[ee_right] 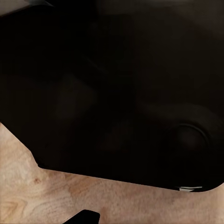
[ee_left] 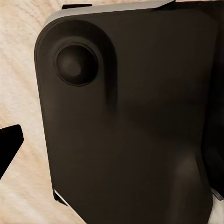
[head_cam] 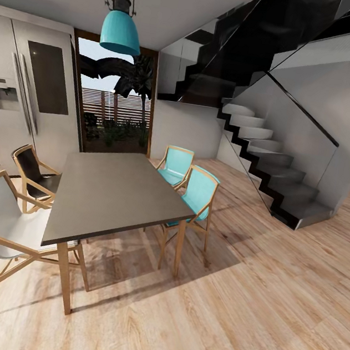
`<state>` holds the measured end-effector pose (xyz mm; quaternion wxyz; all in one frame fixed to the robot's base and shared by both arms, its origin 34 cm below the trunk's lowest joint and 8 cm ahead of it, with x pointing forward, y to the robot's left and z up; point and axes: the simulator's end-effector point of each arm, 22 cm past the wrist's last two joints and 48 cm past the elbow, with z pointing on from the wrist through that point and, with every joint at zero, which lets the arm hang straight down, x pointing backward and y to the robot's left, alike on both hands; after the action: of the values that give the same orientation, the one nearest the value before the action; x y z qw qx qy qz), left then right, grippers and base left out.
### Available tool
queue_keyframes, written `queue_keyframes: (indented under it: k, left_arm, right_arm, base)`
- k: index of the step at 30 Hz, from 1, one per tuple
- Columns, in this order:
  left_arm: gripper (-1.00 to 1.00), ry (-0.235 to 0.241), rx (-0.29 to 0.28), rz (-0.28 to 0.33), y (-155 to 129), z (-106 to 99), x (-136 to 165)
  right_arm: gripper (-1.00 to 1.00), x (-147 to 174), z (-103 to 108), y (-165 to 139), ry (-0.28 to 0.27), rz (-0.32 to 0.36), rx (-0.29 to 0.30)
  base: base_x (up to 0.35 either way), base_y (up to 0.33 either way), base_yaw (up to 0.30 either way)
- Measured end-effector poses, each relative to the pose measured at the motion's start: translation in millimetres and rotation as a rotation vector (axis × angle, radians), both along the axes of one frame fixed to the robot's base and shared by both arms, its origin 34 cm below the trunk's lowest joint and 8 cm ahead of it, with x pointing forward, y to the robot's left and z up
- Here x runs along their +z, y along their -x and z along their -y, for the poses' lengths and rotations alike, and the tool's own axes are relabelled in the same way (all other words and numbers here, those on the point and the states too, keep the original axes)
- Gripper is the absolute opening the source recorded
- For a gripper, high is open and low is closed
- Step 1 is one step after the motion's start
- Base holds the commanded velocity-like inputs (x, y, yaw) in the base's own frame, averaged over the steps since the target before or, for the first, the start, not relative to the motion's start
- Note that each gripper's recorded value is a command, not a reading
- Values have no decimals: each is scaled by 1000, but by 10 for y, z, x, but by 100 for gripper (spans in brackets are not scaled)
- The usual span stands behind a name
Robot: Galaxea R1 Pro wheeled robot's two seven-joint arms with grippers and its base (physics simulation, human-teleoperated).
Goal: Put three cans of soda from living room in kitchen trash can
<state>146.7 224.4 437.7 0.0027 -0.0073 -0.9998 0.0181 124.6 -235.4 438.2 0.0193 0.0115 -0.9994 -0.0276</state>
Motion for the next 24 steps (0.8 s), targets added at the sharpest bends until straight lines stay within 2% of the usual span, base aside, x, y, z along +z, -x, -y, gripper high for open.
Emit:
queue_keyframes:
  k: [5,12,14,24]
  left_arm:
    - [100,0,0,0,2,-4,0]
    - [100,39,1,9,-62,306,16]
    - [100,43,1,8,-60,336,18]
    - [100,46,2,3,-43,363,19]
  right_arm:
    - [100,0,1,2,0,-1,-1]
    - [100,3,-62,66,10,-13,-24]
    - [100,4,-66,76,10,-15,-26]
    - [100,6,-68,106,13,-23,-28]
  base:
    - [0,0,13]
    - [0,12,170]
    - [0,81,235]
    - [0,203,249]
